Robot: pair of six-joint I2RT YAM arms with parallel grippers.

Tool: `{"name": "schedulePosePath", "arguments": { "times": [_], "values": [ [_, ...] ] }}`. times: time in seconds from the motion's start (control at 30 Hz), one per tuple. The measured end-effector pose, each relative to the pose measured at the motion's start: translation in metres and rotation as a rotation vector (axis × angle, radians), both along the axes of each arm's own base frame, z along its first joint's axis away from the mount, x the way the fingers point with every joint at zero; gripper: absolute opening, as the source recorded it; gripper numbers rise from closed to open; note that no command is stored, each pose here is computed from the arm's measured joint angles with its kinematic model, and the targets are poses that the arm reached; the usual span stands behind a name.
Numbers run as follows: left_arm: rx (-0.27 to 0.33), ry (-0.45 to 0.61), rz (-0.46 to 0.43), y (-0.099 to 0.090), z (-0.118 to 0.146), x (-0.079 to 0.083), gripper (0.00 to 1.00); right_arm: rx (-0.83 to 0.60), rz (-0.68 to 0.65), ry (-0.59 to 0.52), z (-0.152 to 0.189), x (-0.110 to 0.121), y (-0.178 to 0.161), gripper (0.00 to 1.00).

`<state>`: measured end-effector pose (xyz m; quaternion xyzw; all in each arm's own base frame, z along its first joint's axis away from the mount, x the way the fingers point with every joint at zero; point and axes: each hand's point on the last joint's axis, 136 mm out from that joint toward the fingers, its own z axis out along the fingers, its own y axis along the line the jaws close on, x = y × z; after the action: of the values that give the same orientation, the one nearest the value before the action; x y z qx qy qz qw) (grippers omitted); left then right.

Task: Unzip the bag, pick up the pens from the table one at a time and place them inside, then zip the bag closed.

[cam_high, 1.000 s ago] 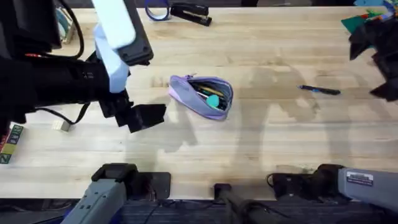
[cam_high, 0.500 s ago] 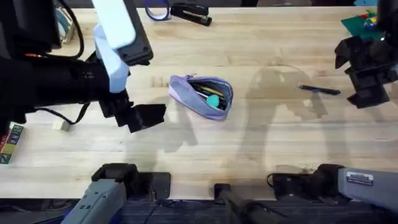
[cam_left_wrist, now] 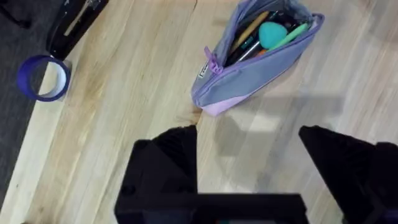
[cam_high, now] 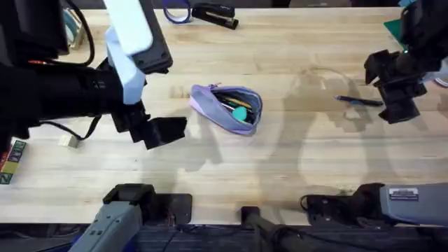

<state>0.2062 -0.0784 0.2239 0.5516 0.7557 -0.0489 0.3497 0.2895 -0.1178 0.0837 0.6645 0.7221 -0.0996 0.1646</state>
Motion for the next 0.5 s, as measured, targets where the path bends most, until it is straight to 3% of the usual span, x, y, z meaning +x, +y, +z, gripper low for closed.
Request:
{"name": "schedulePosePath", "arguments": {
  "times": [0.5],
  "values": [
    [0.0, 0.0, 0.0, 0.0, 0.0, 0.0, 0.993, 0.049, 0.004, 0.096, -0.034, -0.002, 0.005, 0.996]
  ]
}}
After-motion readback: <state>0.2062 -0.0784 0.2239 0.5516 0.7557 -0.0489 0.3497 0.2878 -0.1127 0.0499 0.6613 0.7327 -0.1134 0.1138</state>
